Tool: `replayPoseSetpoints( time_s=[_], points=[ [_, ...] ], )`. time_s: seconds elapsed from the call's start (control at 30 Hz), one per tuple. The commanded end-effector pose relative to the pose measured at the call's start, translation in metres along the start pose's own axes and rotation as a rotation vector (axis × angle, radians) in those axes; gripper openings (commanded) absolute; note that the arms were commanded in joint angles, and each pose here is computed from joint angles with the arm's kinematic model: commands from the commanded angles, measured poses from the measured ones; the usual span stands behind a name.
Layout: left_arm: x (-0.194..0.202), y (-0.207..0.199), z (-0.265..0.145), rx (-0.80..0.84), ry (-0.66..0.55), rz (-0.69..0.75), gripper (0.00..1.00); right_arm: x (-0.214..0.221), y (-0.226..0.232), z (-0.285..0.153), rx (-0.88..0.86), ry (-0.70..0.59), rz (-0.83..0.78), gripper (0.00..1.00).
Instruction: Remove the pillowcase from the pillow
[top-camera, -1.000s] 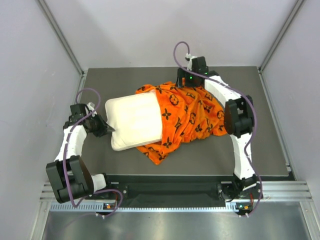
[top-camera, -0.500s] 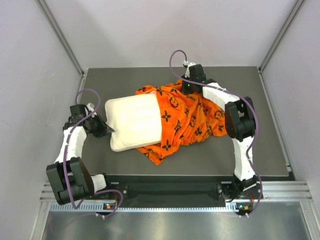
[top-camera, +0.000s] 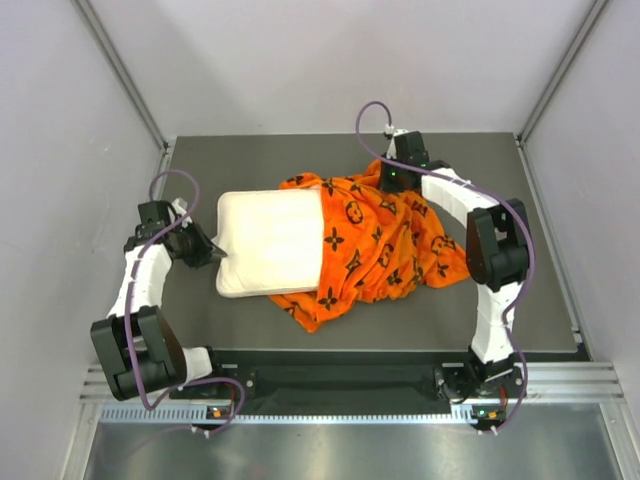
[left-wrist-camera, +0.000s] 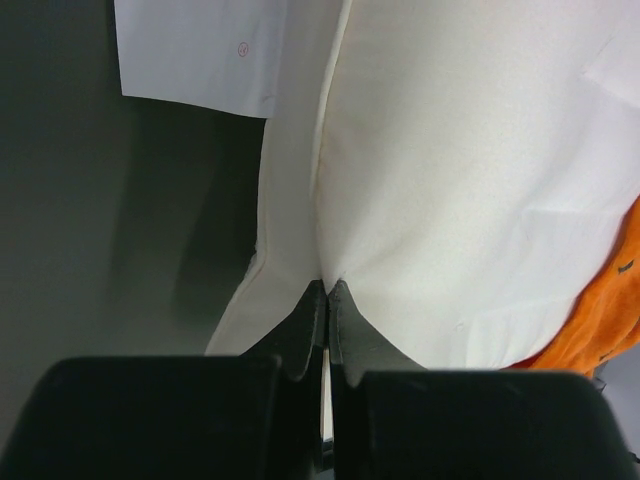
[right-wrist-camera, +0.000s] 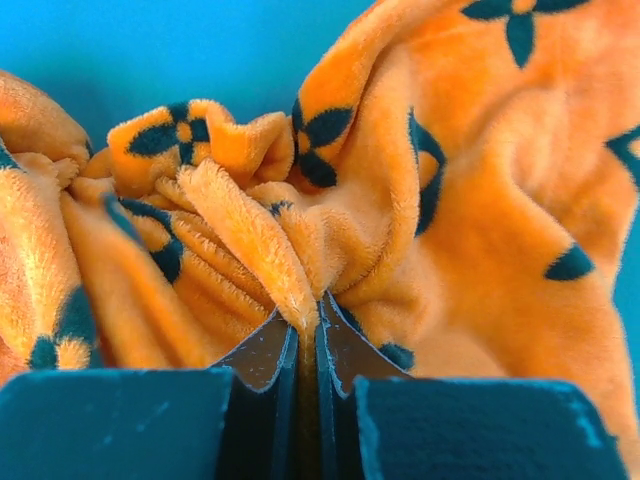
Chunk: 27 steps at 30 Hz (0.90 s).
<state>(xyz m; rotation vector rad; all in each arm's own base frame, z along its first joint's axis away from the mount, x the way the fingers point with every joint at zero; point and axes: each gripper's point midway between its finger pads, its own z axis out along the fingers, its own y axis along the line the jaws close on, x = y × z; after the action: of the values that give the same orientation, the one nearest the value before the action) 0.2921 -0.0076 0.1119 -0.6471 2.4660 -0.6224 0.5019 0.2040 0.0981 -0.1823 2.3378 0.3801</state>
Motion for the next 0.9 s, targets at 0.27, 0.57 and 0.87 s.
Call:
replayPoseSetpoints(
  time_s=[0.27, 0.57, 0.87],
  points=[
    [-0.028, 0.004, -0.013, -0.059, -0.065, 0.044, 0.0, -0.013, -0.113, -0.058, 0.218, -0.035, 0.098, 0.0],
    [-0.042, 0.005, -0.027, -0.081, -0.103, 0.051, 0.0, 0.003, -0.144, -0.069, 0.271, -0.01, 0.106, 0.0],
    [-0.052, 0.012, -0.038, -0.102, -0.134, 0.008, 0.0, 0.013, -0.206, -0.1, 0.4, -0.018, 0.181, 0.0]
  ],
)
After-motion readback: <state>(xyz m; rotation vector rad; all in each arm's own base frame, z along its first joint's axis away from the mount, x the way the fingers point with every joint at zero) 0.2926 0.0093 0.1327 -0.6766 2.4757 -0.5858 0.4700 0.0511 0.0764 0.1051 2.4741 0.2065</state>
